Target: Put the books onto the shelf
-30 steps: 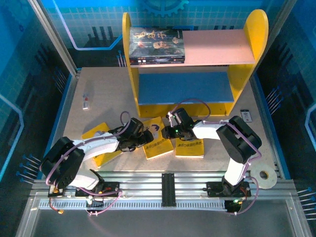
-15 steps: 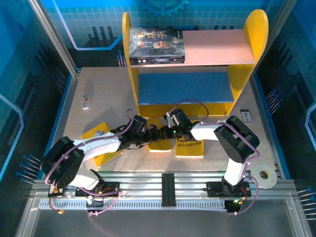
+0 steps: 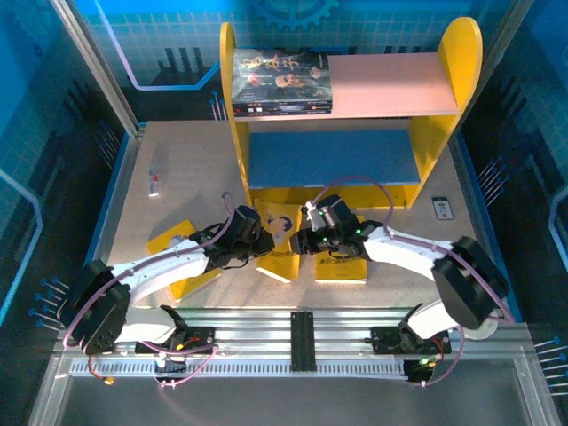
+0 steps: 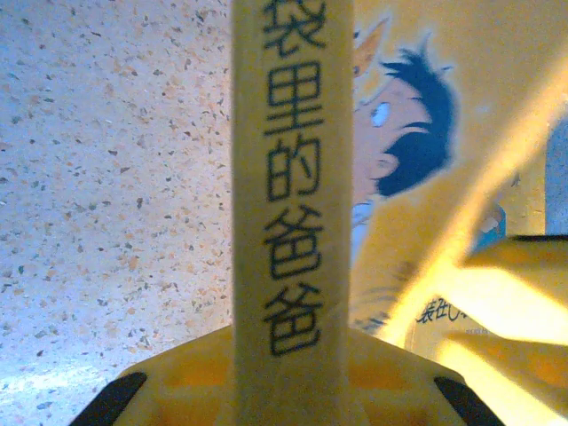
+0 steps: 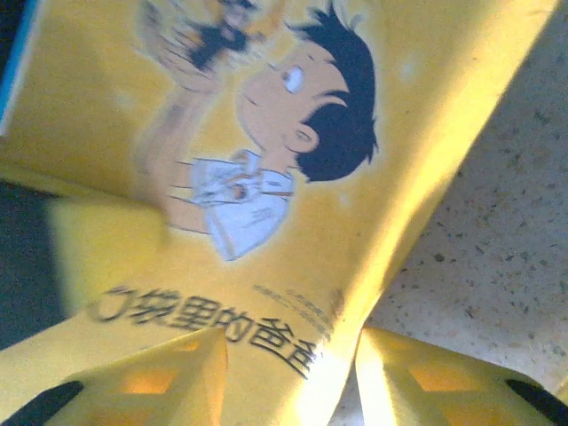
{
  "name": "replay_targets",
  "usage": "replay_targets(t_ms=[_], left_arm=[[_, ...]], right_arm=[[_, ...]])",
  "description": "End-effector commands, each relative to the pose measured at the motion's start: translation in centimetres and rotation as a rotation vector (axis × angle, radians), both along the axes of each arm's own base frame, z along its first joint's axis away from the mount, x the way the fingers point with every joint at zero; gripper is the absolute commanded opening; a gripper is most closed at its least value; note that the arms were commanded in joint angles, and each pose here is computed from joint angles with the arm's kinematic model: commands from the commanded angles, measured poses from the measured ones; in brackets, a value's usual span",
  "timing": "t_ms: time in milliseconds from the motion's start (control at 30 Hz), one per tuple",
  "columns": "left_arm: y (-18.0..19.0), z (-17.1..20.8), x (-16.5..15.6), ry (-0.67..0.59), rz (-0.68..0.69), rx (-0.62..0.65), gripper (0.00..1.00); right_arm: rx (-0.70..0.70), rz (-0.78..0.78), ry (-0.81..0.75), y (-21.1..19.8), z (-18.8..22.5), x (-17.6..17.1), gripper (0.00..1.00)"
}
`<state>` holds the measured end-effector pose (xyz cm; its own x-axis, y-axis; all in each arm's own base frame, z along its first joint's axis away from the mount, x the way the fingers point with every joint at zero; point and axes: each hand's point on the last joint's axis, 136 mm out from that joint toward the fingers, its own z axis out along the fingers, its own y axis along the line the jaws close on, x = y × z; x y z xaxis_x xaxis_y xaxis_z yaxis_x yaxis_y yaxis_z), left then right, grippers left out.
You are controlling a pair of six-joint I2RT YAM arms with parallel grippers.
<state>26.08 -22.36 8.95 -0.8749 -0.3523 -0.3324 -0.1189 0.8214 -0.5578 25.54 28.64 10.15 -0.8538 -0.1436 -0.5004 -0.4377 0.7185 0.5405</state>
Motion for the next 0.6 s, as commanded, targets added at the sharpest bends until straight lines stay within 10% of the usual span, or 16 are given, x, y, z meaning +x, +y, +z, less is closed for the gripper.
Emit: replay_targets(t_ms=[0, 567], left_arm=[[-1.5, 5.3, 0.7, -0.141, 0.004, -0.064, 0.00], [-5.4, 20.6, 3.0, -0.538, 0.091, -0.226, 0.00]], right_arm=[[0.047, -0.015, -0.013, -1.2, 2.9, -1.3, 0.47], [0.398, -0.244, 0.064, -7.1, 8.6, -5.6, 0.86]])
